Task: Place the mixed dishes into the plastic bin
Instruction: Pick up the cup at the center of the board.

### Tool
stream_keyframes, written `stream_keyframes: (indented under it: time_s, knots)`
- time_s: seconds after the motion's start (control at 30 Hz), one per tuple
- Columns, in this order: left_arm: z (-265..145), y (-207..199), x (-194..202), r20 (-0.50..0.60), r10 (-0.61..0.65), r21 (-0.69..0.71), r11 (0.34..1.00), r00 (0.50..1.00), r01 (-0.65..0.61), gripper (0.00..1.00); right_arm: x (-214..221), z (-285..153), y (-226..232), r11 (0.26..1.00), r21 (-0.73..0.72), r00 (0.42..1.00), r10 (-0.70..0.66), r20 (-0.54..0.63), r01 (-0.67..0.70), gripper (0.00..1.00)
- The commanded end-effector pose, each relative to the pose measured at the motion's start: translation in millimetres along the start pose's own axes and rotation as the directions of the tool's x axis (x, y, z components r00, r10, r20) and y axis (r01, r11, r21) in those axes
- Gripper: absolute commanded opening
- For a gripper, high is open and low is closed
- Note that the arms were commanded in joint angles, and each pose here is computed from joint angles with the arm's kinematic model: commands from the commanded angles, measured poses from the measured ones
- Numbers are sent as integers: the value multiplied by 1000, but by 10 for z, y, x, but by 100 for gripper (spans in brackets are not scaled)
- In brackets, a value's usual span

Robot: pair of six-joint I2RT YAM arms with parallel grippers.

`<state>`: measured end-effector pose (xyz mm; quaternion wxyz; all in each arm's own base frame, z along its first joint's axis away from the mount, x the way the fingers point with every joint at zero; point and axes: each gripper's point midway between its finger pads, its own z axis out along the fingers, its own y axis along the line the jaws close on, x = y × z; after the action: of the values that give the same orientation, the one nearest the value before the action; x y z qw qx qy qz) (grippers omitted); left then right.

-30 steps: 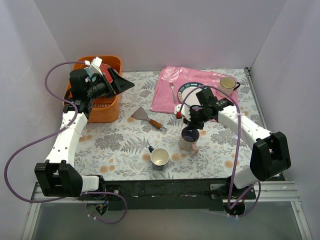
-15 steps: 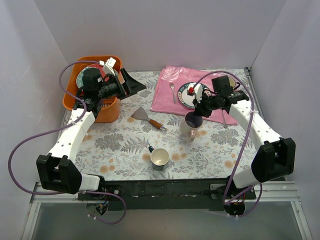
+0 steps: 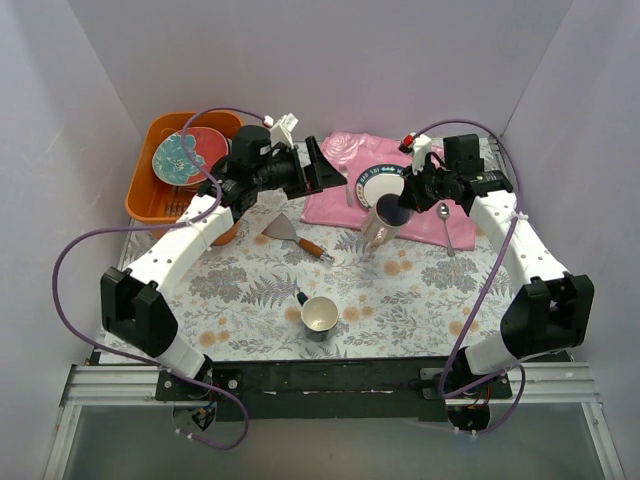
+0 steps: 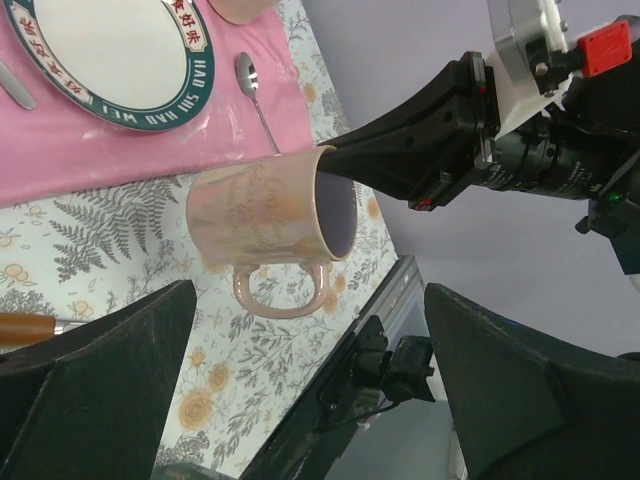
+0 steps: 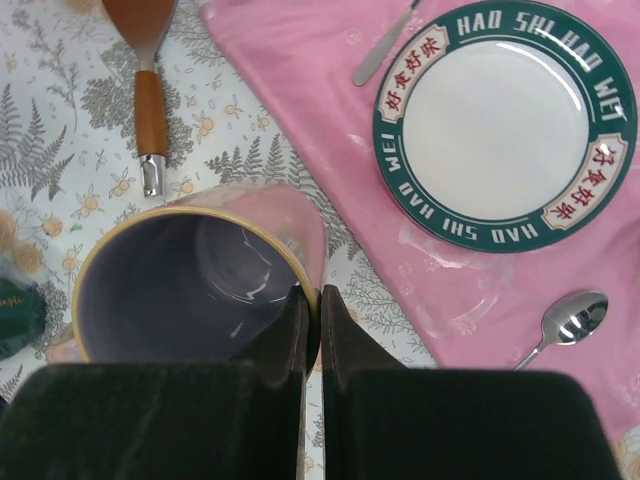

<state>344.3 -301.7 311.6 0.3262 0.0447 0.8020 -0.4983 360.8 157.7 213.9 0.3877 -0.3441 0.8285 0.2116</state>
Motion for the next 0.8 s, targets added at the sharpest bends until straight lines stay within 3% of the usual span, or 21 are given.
stream_keyframes:
  time_s: [0.0, 0.27, 0.53, 0.77]
  knots:
    - [214, -38, 98, -45, 80, -90, 992, 996, -83, 98, -530, -154, -143, 997, 58, 986, 47, 161, -57, 1]
    - [553, -157, 359, -161, 241, -153, 952, 957, -265, 98, -512, -141, -186, 994, 66, 984, 80, 161, -92, 1]
    - [772, -274, 761, -264, 444, -142, 860, 856, -490, 96, -492, -125, -185, 992, 53, 982, 105, 160, -115, 1]
    - [951, -127, 990, -373, 506, -217, 767, 778, -604, 88, -466, -115, -170, 991, 44, 981, 118, 157, -126, 1]
